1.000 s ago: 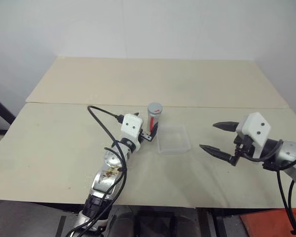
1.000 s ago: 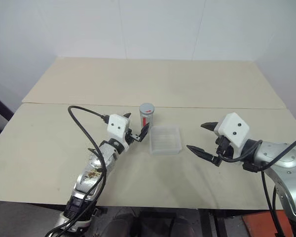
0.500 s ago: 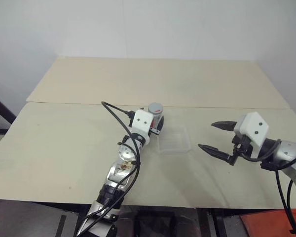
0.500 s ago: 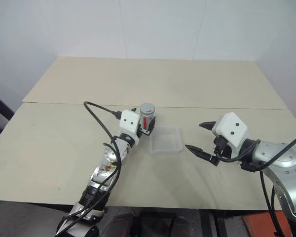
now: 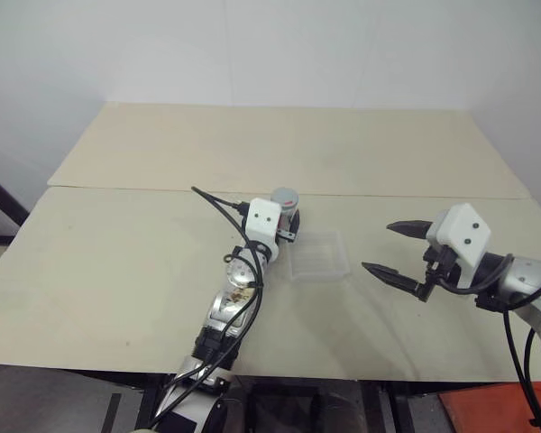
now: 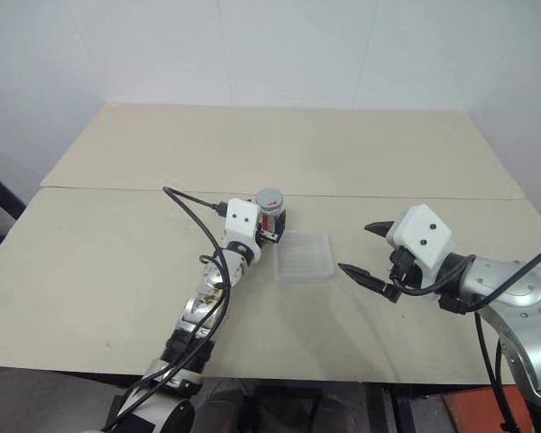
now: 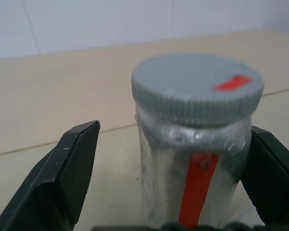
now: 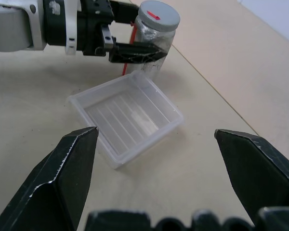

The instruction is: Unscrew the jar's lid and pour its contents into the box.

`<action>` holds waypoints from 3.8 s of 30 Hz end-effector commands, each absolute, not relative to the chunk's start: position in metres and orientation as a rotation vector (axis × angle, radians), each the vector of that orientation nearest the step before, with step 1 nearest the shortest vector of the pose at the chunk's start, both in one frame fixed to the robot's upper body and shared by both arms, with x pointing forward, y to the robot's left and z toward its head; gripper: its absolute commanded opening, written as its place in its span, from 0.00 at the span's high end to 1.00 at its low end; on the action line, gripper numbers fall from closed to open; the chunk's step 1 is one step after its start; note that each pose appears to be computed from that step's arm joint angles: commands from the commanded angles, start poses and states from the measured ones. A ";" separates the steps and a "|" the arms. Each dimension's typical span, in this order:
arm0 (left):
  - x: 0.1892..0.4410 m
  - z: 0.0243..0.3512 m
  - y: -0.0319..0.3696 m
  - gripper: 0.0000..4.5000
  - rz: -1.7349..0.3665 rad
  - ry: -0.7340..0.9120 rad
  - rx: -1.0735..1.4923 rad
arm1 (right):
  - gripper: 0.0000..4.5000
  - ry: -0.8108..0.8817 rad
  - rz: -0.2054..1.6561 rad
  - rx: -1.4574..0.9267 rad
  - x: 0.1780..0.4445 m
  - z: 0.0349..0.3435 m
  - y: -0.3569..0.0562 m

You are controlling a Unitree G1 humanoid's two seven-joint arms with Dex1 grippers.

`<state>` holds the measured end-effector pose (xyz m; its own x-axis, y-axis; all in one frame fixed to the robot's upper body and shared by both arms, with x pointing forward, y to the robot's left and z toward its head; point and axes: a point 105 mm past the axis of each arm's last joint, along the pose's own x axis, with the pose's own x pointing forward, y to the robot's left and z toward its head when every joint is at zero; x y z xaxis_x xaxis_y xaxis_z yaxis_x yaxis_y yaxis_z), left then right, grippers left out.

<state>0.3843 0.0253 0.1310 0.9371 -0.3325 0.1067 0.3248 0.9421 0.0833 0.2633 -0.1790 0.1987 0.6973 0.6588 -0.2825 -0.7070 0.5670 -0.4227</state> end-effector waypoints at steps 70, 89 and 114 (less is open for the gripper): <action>0.330 0.185 0.065 0.58 -0.792 -0.341 0.096 | 0.38 -0.209 0.792 -0.180 0.317 0.239 -0.029; 0.275 0.219 0.062 0.58 -1.225 -0.369 0.009 | 0.38 0.012 1.612 -0.232 0.273 0.238 -0.060; 0.282 0.205 0.061 0.58 -1.228 -0.350 0.113 | 0.01 -0.227 1.497 -0.247 0.285 0.277 -0.100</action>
